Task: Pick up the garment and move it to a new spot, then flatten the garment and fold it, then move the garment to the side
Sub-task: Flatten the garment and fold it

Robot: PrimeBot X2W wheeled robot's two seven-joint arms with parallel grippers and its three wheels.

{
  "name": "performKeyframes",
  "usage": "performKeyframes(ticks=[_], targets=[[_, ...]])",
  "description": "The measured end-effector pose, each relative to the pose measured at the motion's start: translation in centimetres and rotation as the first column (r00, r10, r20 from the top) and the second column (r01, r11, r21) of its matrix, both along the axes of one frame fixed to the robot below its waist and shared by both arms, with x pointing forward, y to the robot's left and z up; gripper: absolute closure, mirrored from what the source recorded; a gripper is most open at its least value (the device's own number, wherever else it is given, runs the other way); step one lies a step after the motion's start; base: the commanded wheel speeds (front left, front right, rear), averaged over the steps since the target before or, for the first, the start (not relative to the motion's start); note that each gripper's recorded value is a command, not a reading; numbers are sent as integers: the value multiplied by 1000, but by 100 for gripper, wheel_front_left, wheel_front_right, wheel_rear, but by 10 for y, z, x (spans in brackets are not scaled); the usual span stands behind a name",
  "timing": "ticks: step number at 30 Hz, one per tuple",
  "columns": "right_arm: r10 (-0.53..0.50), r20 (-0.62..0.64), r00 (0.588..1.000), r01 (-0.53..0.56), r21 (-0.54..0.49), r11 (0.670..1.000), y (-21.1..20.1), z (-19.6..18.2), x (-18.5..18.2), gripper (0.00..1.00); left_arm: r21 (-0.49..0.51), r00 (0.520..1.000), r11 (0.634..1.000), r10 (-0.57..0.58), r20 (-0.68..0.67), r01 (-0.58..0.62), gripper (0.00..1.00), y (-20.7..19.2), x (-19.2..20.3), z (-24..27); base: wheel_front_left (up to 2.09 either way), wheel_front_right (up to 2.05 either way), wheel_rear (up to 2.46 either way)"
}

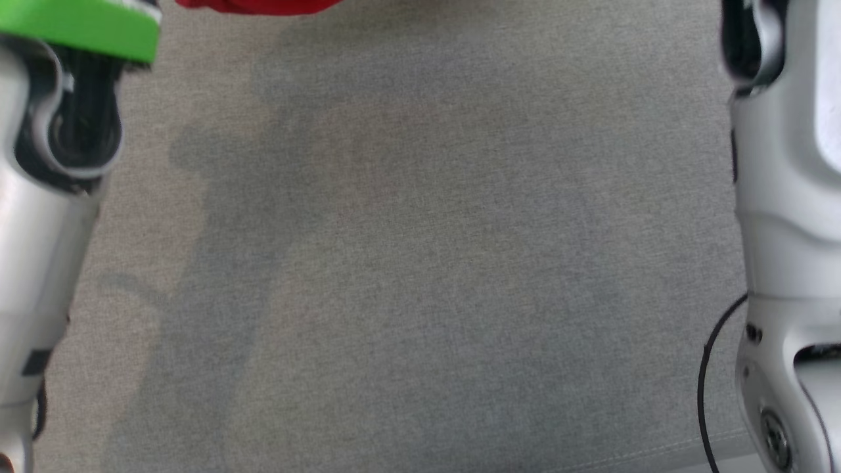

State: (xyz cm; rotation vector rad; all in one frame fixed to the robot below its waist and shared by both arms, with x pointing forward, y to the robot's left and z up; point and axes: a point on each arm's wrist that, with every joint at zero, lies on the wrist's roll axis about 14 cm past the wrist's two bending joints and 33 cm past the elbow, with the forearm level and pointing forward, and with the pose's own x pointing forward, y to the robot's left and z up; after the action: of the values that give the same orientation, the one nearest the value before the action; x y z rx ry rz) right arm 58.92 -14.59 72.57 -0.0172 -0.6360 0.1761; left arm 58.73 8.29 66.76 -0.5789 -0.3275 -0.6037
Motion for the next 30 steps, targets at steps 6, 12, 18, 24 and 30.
performKeyframes(ticks=[6, 12, 18, 24, 30], targets=[[28, -224, 974, -17, 49, 999, -1, -94, -31, 100, -71, 968, 996, 36, -249, -55, 100, 15, -37, -90, 0, 0, 0], [23, -464, 885, 44, 133, 990, -17, -191, -89, 100, -97, 835, 988, 49, -548, -121, 100, 14, -117, -196, 0, 0, 0], [0, -615, 788, 103, 133, 986, -31, -252, -150, 100, -95, 741, 981, 65, -669, -171, 100, 12, -182, -237, 0, 0, 0], [5, -671, 742, 126, 147, 981, -34, -273, -194, 100, 3, 716, 989, 107, -690, -145, 100, 15, -231, -254, 0, 0, 0], [28, -695, 719, 115, 159, 981, -28, -283, -225, 100, 39, 717, 988, 133, -684, -147, 100, 21, -263, -255, 0, 0, 0]])
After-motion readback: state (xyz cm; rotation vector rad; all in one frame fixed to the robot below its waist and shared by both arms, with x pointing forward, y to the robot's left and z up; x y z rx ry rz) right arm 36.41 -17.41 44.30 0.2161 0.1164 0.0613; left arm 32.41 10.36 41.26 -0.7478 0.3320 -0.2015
